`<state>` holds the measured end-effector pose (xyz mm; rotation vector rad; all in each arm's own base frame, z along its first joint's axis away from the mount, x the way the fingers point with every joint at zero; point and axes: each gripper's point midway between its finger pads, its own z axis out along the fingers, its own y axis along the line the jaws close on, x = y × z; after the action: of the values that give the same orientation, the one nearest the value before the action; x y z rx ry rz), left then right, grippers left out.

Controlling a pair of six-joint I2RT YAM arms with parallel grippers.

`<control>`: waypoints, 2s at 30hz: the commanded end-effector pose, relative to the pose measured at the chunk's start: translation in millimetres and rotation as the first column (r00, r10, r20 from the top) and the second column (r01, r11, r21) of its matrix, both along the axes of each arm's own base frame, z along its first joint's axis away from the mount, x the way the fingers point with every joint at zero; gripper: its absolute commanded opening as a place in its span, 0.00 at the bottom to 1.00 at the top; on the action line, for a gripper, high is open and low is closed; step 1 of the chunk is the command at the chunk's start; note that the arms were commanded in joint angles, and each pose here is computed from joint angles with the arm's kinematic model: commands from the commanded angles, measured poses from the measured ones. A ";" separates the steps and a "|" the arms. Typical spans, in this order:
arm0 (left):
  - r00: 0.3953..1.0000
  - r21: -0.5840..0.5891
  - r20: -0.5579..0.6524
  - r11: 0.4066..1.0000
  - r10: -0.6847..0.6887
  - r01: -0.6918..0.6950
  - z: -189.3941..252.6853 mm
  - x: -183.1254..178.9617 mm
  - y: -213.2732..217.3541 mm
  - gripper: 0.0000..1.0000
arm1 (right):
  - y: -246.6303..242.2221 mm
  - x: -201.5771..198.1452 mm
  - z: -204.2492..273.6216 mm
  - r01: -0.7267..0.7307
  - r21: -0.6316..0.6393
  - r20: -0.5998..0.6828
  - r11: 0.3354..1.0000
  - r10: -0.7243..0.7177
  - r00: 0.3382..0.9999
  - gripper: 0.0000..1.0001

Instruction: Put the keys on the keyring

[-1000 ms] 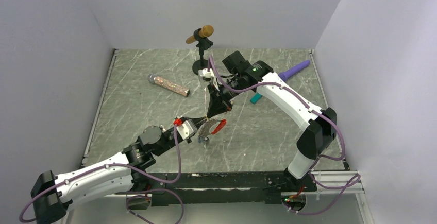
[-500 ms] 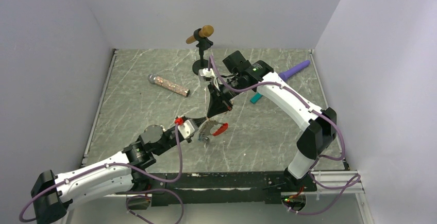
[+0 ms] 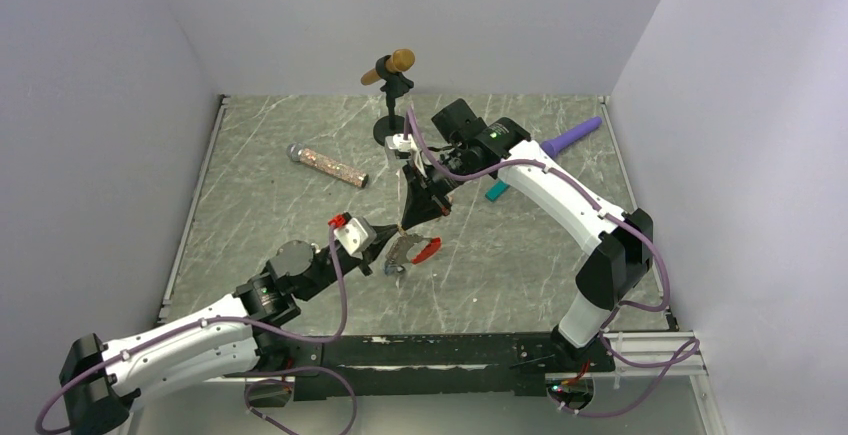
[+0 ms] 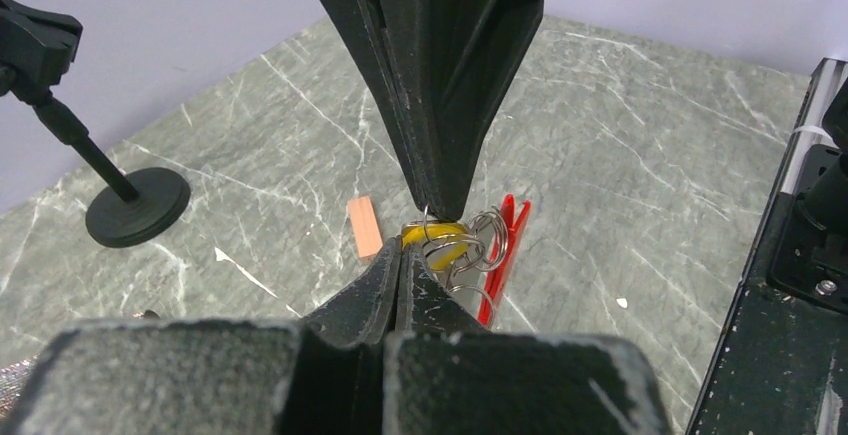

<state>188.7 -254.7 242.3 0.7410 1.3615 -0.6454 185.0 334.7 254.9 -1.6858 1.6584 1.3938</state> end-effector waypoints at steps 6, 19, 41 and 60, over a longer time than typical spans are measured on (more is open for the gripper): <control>0.998 -0.072 0.057 0.997 -0.031 0.035 20.4 -8.2 3.7 0.14 | -3.2 -12.1 36.5 -0.041 0.106 0.063 0.994 0.034 0.997 0.00; 0.995 -0.062 0.066 0.995 -0.070 0.075 15.7 -15.6 3.6 0.27 | -1.4 -9.9 35.5 -0.039 0.102 0.054 0.994 0.034 0.998 0.00; 0.997 -0.120 0.046 0.990 -0.066 0.071 22.9 -8.9 -7.0 0.30 | -1.8 -10.7 34.2 -0.041 0.103 0.053 0.994 0.036 0.998 0.00; 0.998 -0.138 0.024 0.989 -0.057 0.060 27.0 -4.6 -9.6 0.17 | -3.1 -12.5 33.5 -0.046 0.103 0.054 0.994 0.041 0.998 0.00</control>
<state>182.8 -263.8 238.9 0.7360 1.3285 -0.7326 180.5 333.2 264.1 -1.6888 1.6176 1.4012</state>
